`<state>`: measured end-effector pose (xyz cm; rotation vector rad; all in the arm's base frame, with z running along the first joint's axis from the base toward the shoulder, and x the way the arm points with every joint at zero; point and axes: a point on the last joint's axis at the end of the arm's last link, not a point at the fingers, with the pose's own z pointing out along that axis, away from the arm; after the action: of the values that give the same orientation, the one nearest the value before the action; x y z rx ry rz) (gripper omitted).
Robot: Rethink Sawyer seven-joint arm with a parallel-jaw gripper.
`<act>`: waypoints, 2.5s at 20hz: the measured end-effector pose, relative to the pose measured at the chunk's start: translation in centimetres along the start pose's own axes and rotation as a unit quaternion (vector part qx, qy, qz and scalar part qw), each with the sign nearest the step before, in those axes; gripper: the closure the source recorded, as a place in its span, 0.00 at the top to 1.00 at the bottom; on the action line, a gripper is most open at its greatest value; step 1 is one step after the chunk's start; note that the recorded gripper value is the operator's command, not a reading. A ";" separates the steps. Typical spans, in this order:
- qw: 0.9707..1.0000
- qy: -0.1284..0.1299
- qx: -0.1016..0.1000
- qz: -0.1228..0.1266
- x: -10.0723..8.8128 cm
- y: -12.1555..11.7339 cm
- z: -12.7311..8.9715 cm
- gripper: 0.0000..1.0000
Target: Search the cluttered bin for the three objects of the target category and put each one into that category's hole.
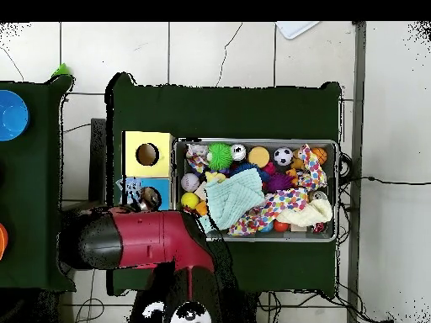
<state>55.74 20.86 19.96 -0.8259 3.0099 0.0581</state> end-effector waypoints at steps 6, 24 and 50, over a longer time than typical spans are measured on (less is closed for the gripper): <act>1.000 0.006 0.000 0.006 0.2 -0.7 0.7 0.00; 0.999 0.029 0.013 0.027 1.7 -3.2 2.4 0.00; 0.995 0.096 0.019 0.011 4.1 1.2 7.9 0.00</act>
<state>51.71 20.15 11.96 -0.8399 3.1871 -0.0837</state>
